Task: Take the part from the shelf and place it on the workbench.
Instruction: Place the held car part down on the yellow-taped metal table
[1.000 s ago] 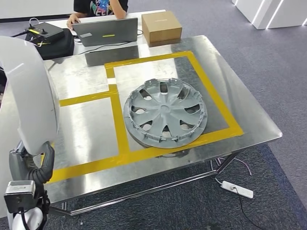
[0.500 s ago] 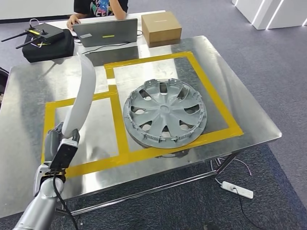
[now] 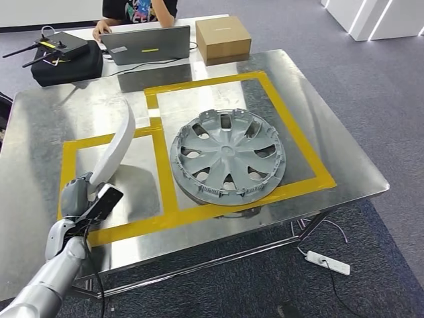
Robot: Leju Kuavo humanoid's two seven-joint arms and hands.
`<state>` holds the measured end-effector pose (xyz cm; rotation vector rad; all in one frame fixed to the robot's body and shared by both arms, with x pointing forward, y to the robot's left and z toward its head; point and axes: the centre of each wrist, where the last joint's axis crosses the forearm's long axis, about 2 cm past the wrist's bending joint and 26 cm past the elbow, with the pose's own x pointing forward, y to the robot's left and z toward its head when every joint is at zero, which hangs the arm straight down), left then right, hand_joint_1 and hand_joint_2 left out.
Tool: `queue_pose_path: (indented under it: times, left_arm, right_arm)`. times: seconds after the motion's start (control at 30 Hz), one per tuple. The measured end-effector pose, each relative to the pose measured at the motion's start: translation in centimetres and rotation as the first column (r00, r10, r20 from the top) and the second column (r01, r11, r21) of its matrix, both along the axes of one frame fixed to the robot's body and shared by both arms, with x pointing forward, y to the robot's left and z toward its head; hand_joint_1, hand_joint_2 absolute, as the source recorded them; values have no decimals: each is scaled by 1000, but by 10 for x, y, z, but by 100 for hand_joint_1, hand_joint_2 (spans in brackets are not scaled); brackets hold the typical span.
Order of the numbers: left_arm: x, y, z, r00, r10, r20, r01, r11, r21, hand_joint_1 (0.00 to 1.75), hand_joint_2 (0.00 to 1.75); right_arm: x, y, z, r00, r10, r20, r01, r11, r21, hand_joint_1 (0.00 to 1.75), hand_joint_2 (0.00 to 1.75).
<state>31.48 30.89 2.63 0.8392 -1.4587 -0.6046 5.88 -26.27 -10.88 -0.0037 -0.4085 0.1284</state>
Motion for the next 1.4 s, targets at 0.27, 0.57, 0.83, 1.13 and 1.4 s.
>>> queue_pose_path:
  times: [0.27,0.57,0.83,1.13,1.4]
  left_arm:
    - [-19,13,-14,997,-78,-4,76,965,252,175,175]
    - [-68,42,-18,970,-231,79,174,881,440,175,175]
    - [-84,68,4,955,-196,222,76,886,457,175,175]
    - [-83,64,19,942,-204,267,51,872,487,175,175]
    - [-76,51,21,949,-188,254,45,877,477,0,175]
  right_arm:
    - [-2,1,0,1000,-3,-25,3,1000,5,0,0]
    - [-6,-3,-1,1000,-7,-8,7,1000,-3,0,0]
    - [-4,-6,-1,1000,-20,12,20,1000,-1,0,0]
    - [-4,-5,-1,1000,-19,7,19,1000,10,0,0]
    - [-4,-5,-1,1000,-26,4,26,1000,11,0,0]
